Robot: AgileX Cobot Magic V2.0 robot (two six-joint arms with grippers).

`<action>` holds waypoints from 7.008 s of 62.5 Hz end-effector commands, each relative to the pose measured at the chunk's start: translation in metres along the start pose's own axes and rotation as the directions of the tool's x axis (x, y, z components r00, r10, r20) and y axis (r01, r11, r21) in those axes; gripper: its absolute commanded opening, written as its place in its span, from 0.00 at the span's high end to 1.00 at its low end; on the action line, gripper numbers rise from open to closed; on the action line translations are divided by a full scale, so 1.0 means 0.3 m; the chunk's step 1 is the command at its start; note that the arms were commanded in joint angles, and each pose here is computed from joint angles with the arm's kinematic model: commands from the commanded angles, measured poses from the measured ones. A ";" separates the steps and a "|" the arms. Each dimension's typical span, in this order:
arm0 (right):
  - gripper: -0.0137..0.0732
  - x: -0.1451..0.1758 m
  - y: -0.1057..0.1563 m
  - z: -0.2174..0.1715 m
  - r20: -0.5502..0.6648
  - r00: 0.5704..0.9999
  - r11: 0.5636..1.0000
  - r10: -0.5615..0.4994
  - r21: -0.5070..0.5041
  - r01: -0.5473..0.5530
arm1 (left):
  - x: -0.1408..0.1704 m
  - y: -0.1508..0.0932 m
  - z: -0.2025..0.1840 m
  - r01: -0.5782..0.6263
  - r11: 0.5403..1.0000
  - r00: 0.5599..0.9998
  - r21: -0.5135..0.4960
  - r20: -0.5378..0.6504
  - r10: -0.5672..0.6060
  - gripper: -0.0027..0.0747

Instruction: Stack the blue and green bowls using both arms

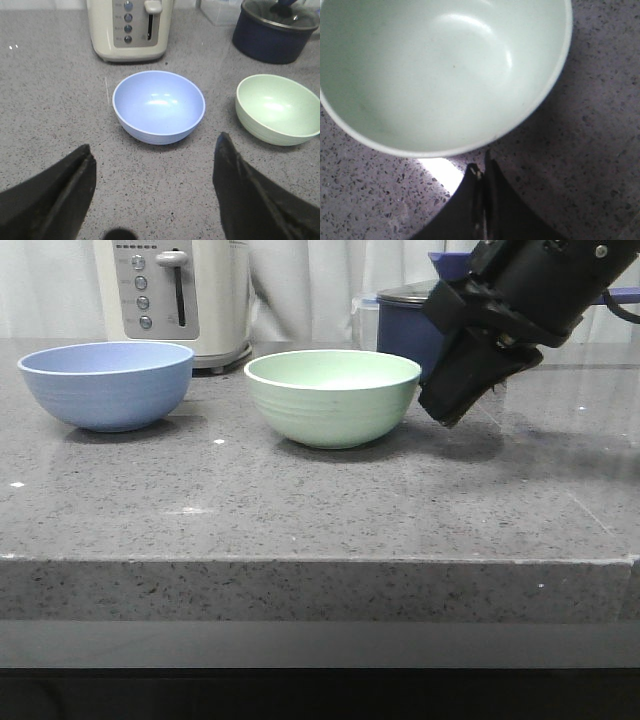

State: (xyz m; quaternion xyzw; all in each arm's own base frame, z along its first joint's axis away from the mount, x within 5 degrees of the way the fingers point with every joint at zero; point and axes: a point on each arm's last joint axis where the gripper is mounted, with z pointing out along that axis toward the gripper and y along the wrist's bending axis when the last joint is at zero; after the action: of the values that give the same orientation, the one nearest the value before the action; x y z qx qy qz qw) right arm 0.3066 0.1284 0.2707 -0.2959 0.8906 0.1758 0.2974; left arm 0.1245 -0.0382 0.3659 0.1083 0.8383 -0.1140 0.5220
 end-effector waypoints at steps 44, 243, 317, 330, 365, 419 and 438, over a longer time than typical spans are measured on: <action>0.92 -0.046 0.012 -0.056 0.093 0.996 1.000 -0.011 0.019 0.009 | -0.251 0.133 0.529 0.022 0.996 0.931 -0.085 -0.360 -0.052 0.33; 0.92 -0.046 0.012 -0.056 0.093 0.996 1.000 -0.011 0.019 0.009 | -0.324 -0.381 0.856 -0.056 0.948 0.937 0.313 -0.313 0.159 0.54; 0.92 -0.046 0.012 -0.056 0.093 0.996 1.000 -0.011 0.019 0.009 | -0.316 -0.156 0.126 -0.167 0.983 0.968 0.070 -0.179 0.177 0.51; 0.92 -0.046 0.012 -0.056 0.094 0.996 1.000 -0.011 0.019 0.009 | -0.226 -0.120 0.017 -0.161 0.984 0.974 0.071 -0.151 0.170 0.51; 0.91 0.002 0.054 -0.272 0.006 0.998 0.987 0.063 0.147 -0.064 | -0.122 -0.081 -0.091 -0.156 0.985 0.980 0.071 -0.111 0.163 0.51; 0.92 0.332 0.272 -0.753 0.415 0.906 0.947 0.077 0.254 -0.197 | -0.127 -0.082 -0.091 -0.156 0.985 0.982 0.073 -0.095 0.163 0.51; 0.92 0.334 0.273 -0.756 0.420 0.904 0.947 0.075 0.254 -0.196 | -0.127 -0.082 -0.091 -0.156 0.985 0.982 0.073 -0.095 0.163 0.88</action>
State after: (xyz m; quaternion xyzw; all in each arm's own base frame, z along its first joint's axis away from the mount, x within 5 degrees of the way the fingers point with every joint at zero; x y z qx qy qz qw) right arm 0.0917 0.0382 0.3792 -0.1466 0.8655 0.1204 0.4636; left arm 0.1099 -0.0545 0.4011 0.2028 0.8707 -0.0791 0.4410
